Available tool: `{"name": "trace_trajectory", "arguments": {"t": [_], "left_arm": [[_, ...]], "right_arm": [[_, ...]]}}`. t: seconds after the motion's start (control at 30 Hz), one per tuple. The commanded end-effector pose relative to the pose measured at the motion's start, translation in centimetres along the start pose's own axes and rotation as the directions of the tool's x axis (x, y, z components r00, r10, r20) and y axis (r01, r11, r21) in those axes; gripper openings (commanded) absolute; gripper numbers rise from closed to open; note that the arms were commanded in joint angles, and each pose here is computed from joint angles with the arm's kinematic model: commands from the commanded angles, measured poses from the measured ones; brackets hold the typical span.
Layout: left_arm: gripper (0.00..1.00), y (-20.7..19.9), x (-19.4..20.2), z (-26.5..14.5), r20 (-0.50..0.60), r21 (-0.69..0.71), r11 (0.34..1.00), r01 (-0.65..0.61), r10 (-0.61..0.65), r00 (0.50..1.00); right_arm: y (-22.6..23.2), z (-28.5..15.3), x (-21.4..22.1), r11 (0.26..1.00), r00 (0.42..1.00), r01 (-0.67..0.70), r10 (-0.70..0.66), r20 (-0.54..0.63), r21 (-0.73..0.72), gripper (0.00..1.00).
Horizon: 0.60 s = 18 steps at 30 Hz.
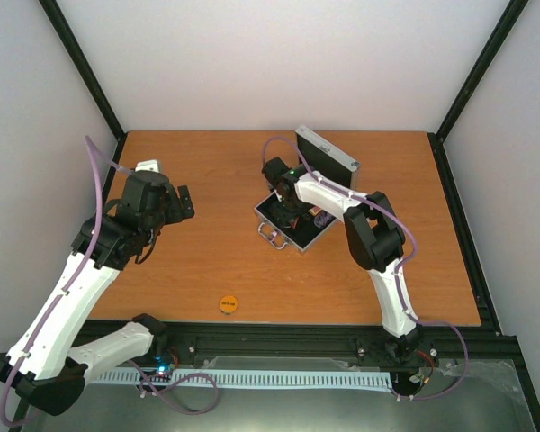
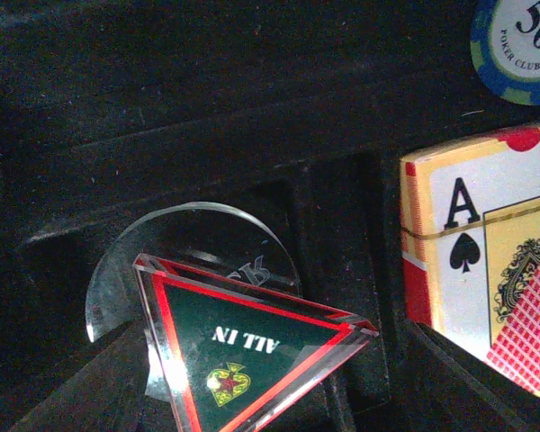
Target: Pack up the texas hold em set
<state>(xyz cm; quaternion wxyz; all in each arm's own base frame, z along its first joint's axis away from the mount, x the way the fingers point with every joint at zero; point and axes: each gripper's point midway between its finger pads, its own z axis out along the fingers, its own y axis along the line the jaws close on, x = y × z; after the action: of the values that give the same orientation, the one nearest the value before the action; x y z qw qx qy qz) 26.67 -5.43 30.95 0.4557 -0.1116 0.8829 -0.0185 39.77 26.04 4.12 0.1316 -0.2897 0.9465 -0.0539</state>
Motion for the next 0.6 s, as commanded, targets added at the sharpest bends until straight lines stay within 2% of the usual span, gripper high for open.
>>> {"name": "trace_trajectory", "arguments": {"t": [0.0,0.1,0.27,0.43,0.57], "left_arm": [[1.0,-0.2,-1.1,-0.4,0.034,0.014,1.0,0.01,-0.01,0.999],[1.0,-0.3,-1.2,-0.4,0.036,0.02,1.0,0.012,-0.013,0.999],[1.0,-0.6,-1.2,-0.3,0.032,0.029,0.999,0.013,-0.014,0.999],[1.0,-0.6,-1.1,-0.2,0.03,0.027,1.0,0.01,-0.011,1.0],[1.0,-0.4,-1.2,-0.3,0.031,0.017,1.0,0.007,-0.008,0.999]], "right_arm": [[-0.7,-1.3,-0.9,1.0,0.999,-0.016,0.016,0.036,0.002,0.77],[-0.5,-2.8,-1.4,0.999,0.997,-0.028,0.03,0.065,-0.027,0.79],[1.6,-4.3,-2.1,0.987,0.995,-0.03,0.046,0.094,-0.16,0.8],[2.7,-4.6,-3.3,0.974,0.991,-0.032,0.06,0.116,-0.223,0.79],[3.4,-3.5,-3.5,0.967,0.994,-0.026,0.051,0.092,-0.252,0.79]]}}
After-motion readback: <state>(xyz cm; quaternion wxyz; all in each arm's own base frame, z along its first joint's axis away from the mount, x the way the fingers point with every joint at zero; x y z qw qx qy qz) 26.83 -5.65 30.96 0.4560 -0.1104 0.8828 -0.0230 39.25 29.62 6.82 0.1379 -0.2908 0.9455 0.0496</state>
